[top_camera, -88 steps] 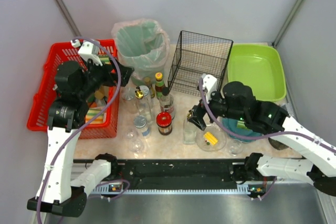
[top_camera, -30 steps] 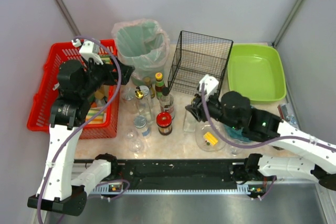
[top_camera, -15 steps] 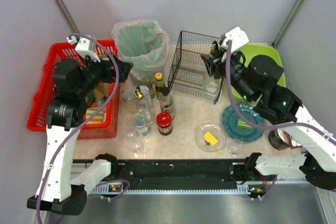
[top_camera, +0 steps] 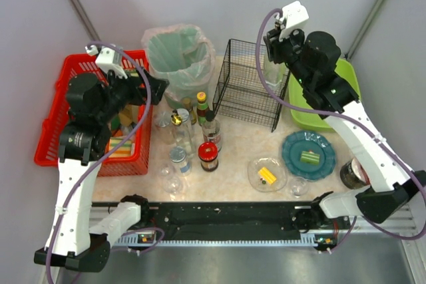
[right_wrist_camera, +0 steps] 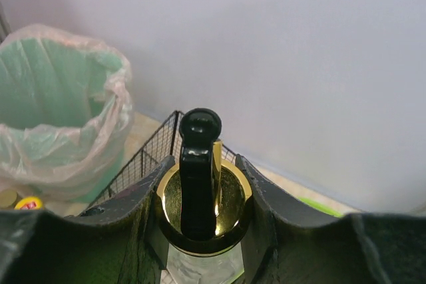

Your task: Clear the kitchen counter

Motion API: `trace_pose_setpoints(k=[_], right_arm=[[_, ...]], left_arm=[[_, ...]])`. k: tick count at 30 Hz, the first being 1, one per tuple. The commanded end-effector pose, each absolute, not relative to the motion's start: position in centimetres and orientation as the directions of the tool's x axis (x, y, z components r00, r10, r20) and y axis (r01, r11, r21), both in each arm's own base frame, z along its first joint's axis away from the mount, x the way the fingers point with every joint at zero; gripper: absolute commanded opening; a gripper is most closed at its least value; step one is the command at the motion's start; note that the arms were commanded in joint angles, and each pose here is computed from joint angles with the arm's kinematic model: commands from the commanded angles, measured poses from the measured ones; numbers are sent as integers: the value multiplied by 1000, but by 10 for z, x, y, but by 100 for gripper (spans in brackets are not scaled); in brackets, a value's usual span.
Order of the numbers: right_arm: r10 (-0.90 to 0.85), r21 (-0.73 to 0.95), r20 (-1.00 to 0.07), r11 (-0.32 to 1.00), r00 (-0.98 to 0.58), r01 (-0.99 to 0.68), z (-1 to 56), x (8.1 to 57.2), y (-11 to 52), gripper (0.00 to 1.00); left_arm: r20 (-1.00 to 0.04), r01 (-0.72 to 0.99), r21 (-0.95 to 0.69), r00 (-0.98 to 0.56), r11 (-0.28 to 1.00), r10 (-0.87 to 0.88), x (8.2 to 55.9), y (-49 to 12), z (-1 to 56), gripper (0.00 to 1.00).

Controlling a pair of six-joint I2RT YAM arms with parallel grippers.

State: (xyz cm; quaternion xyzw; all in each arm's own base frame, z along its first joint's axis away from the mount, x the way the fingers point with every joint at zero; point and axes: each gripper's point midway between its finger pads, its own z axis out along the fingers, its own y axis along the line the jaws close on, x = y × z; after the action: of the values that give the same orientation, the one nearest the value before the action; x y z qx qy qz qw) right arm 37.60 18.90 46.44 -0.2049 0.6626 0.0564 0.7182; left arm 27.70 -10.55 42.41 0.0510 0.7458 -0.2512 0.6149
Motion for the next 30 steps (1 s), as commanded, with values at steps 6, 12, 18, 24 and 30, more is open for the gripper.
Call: trace_pose_setpoints(k=[6,12,18,24,30], right_arm=[[-23,-178,-881,941,472,-287,591,392,172,0],[-12,-186,-867,935,498,-302,589,422,166,0],[33,-170,-867,919,497,-356,586,442,160,0],[55,-164,-883,894,466,-417,572,465,159,0],[57,-170,-892,877,448,-450,562,484,159,0]], left_arm=[[-968,395,-241,-158,887,-192,271,-99,445,99],[-971,393,-230,-155,890,-183,273,-98,447,99],[-969,388,-234,-164,891,-183,276,-98,447,99],[-968,376,-236,-172,896,-183,282,-97,447,99],[-968,341,-229,-175,912,-178,288,-92,447,99]])
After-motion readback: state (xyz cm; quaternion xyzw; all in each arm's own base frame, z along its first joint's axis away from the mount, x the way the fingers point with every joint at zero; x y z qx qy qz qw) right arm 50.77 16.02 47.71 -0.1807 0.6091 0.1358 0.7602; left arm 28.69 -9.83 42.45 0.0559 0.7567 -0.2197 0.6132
